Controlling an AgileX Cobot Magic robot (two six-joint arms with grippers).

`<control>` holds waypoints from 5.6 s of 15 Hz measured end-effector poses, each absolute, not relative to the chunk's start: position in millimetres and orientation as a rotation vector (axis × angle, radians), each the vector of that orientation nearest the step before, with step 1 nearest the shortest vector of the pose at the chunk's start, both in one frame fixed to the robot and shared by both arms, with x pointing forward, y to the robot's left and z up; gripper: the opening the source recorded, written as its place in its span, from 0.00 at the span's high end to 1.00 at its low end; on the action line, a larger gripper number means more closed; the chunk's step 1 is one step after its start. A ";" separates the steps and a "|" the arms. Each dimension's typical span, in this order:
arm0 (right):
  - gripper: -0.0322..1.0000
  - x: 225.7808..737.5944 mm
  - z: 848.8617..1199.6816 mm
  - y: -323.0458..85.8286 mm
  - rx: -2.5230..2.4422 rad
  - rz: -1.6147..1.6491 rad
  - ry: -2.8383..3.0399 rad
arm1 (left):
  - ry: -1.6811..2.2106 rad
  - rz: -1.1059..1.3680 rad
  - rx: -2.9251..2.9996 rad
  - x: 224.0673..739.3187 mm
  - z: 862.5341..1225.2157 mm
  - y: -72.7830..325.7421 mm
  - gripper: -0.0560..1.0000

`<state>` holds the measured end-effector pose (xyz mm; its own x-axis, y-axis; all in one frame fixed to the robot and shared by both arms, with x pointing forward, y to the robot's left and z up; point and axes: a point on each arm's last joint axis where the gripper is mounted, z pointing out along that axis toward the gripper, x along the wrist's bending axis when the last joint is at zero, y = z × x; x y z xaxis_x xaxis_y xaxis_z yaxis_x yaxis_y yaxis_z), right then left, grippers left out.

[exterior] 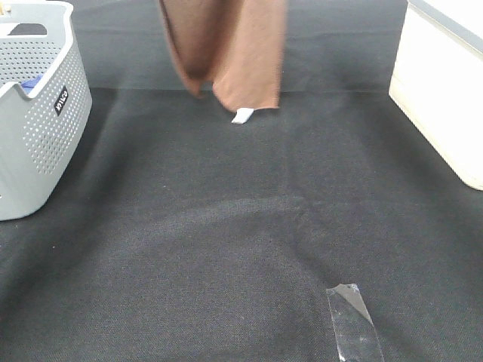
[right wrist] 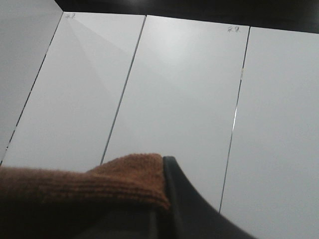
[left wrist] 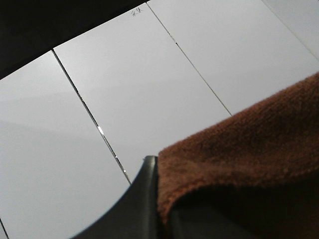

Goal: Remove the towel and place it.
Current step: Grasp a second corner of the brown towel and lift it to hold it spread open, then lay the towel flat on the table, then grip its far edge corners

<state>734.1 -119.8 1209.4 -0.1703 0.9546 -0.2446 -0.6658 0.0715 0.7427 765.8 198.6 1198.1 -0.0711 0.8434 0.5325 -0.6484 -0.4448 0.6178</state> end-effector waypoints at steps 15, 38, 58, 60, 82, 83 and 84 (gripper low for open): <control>0.96 764.3 1176.9 -146.7 0.632 1.509 1.048 | 0.439 1.697 1.208 794.8 1163.2 207.3 0.95; 0.96 748.9 1223.3 -150.8 0.613 1.595 0.947 | 0.240 1.864 1.061 772.4 1211.4 212.0 0.95; 0.96 673.1 1212.0 -172.5 1.435 0.949 1.981 | 1.383 0.714 1.914 705.5 1181.2 174.7 0.95; 0.96 648.9 1233.2 -176.2 1.430 0.999 1.985 | 1.417 0.636 1.944 687.7 1185.5 176.3 0.95; 0.96 358.6 1106.6 -234.0 1.947 0.882 2.315 | 1.594 -0.128 2.025 356.9 1079.8 230.4 0.95; 0.96 353.9 1099.5 -235.3 1.963 0.865 2.321 | 1.609 -0.157 2.033 354.5 1071.7 230.5 0.95; 0.96 353.1 1094.2 -235.5 1.976 0.847 2.330 | 1.627 -0.183 2.041 352.3 1063.8 230.7 0.95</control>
